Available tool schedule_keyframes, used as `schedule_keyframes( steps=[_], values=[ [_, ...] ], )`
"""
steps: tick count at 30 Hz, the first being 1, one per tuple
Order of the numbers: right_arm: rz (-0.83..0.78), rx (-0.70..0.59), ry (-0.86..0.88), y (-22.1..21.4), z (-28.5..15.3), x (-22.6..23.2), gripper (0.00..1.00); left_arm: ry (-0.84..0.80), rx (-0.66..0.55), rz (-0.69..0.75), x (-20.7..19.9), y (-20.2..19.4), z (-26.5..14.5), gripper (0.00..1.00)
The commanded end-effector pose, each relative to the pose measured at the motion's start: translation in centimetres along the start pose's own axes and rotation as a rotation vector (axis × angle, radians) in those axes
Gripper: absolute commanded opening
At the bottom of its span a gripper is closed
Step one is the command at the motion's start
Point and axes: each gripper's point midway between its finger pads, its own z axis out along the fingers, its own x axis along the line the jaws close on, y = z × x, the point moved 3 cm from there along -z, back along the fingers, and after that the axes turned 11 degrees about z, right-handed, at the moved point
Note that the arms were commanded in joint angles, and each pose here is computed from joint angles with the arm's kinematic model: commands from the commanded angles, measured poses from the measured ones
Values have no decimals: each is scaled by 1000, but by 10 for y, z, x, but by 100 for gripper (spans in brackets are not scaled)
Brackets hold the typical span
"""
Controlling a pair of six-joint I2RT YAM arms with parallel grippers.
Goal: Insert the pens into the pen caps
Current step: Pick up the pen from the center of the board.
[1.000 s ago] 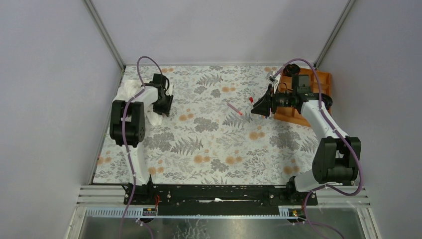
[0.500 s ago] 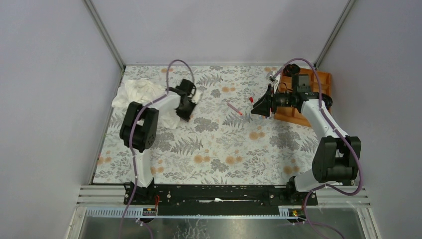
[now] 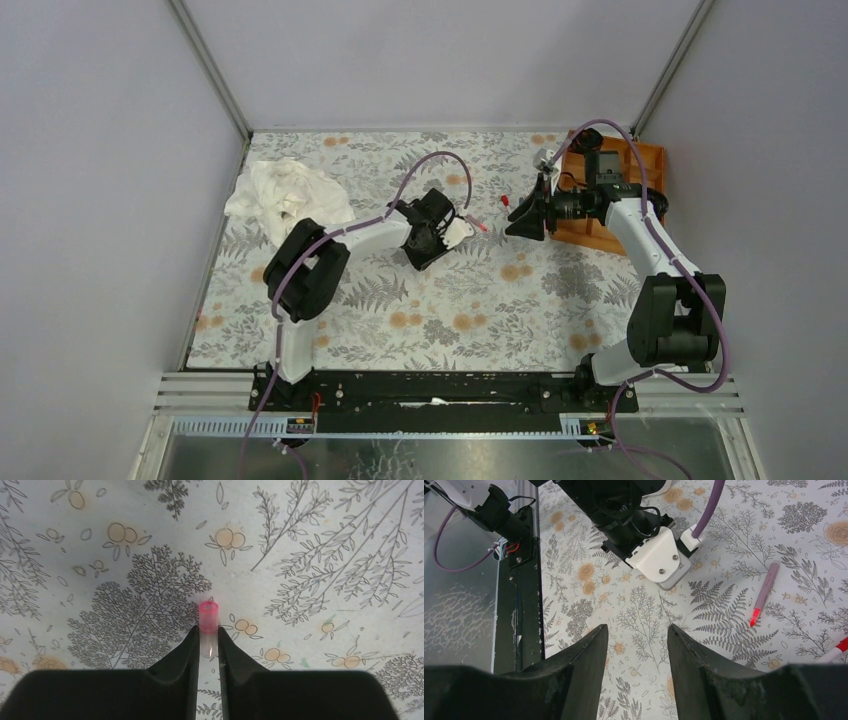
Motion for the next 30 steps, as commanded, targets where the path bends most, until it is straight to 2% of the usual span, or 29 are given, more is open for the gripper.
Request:
schedule_keyframes(
  steps=[1, 6, 9, 12, 15, 22, 26, 30],
  values=[
    [-109, -6, 3, 10, -5, 8, 54, 51, 9, 17, 16, 1, 11, 23],
    [-162, 23, -50, 5, -7, 1, 55, 136, -150, -17, 21, 17, -16, 43],
    [-208, 47, -75, -1, -8, -5, 59, 208, -250, -42, 24, 22, -43, 49],
    [-256, 80, -79, -9, -4, -10, 65, 282, -345, -84, 25, 24, -73, 52],
    [-253, 178, -129, -15, 8, -22, 66, 355, -455, -153, 25, 27, -106, 52],
    [-232, 365, -162, -22, 51, -39, 66, 354, -790, -458, 6, 13, -154, 56],
    [-358, 459, -97, -34, 81, -33, 68, 337, -846, -636, -1, -7, -161, 55],
    [-268, 487, -219, -22, 99, -71, 67, 354, -882, -809, -3, -25, -165, 54]
  ],
)
